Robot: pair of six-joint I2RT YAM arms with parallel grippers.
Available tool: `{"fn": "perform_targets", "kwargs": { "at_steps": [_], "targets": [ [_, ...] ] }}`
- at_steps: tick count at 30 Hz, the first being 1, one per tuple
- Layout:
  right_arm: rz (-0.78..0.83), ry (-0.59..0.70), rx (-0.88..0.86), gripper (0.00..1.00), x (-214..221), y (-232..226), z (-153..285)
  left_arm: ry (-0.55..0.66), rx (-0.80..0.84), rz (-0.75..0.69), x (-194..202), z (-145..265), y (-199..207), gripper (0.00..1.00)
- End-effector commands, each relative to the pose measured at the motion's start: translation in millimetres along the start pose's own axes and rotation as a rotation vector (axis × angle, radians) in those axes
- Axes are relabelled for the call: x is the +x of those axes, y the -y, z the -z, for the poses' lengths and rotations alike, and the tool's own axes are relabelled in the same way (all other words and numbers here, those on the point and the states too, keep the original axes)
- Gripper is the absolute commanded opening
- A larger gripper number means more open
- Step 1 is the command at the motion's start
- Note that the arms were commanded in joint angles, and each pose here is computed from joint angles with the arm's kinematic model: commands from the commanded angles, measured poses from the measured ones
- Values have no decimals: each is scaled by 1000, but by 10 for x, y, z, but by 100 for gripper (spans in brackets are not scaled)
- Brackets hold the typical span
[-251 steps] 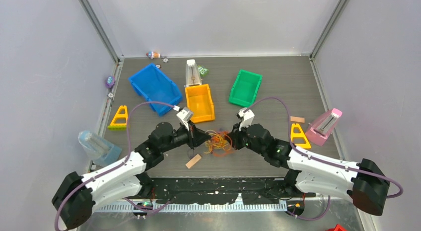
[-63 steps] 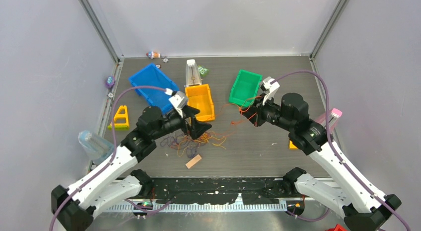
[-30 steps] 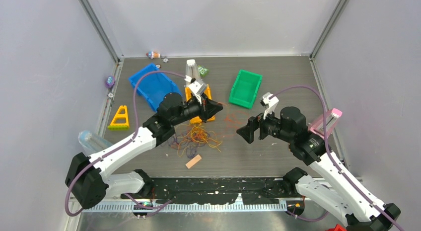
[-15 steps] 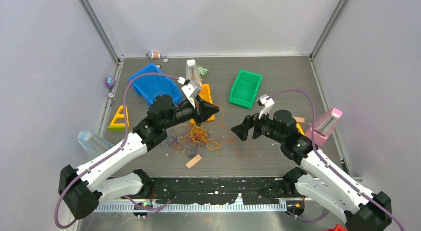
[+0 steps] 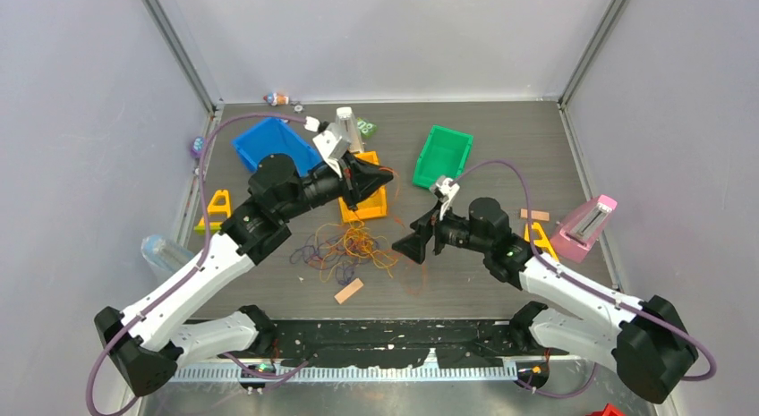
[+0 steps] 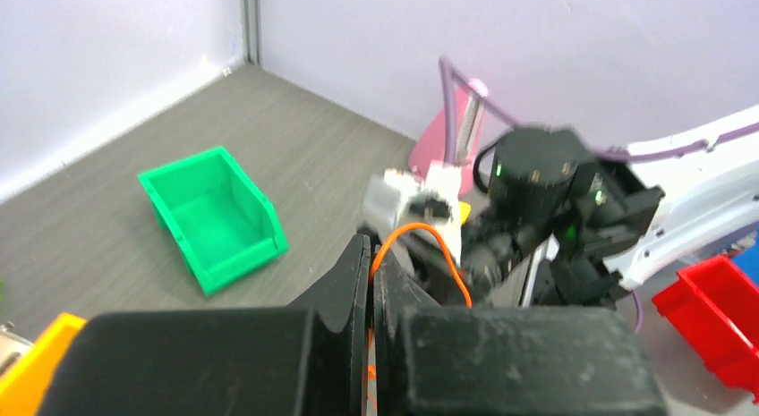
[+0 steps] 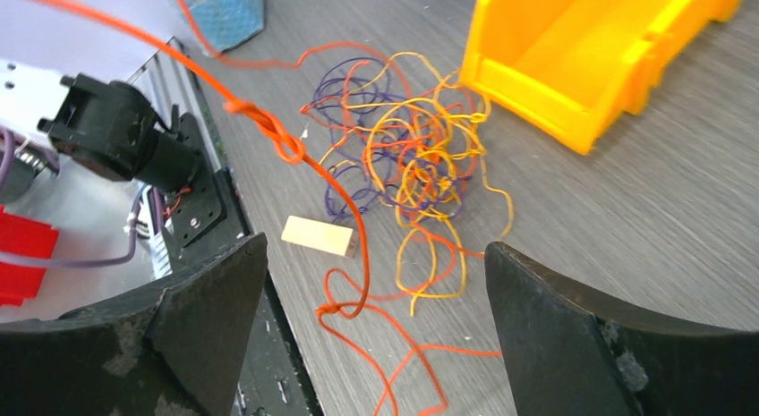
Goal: Untangle the cables
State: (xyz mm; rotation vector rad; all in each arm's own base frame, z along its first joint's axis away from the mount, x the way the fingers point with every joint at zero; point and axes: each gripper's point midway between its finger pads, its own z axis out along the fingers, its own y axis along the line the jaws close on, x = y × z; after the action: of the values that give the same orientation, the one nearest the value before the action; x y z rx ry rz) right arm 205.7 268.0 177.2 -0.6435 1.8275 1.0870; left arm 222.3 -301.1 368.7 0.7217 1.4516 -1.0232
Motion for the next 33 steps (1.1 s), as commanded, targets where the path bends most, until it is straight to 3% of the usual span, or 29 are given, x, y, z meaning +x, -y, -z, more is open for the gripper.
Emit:
{"fn": "perform_targets", "kwargs": {
  "at_steps": [1, 10, 12, 14, 17, 21, 22, 24, 26, 27, 29, 30, 33],
  "targets": [
    [82, 45, -89, 99, -152, -238, -160, 71, -24, -57, -506, 28, 38, 0],
    [6, 5, -94, 95, 213, -212, -151, 121, -276, -101, -1124, 257, -358, 0],
    [3, 8, -87, 80, 253, -209, -98, 132, -321, -82, -1167, 324, -464, 0],
    [1, 12, -57, 58, 272, -171, -48, 148, -366, -73, -1212, 405, -575, 0],
    [8, 4, -15, 59, 312, -110, 17, 168, -424, -69, -1271, 541, -720, 0],
    [15, 1, 17, 44, 321, -72, 75, 188, -472, -69, -1317, 689, -829, 0],
    [16, 3, 21, 30, 315, -68, 80, 194, -471, -70, -1334, 716, -827, 0],
    [12, -3, 42, 16, 314, -37, 81, 199, -486, -76, -1350, 761, -853, 0],
    [10, -5, 59, 13, 289, -13, 72, 200, -537, -93, -1388, 844, -921, 0],
    [10, -5, 61, 15, 272, -11, 61, 200, -577, -100, -1407, 903, -969, 0],
    [12, -11, 43, 50, 279, -31, 34, 206, -582, -116, -1466, 943, -969, 0],
    [16, -9, 31, 75, 268, -46, 18, 213, -566, -120, -1494, 939, -944, 0],
    [11, -37, 14, 98, 290, -49, -83, 231, -506, -125, -1560, 898, -836, 0]
  ]
}}
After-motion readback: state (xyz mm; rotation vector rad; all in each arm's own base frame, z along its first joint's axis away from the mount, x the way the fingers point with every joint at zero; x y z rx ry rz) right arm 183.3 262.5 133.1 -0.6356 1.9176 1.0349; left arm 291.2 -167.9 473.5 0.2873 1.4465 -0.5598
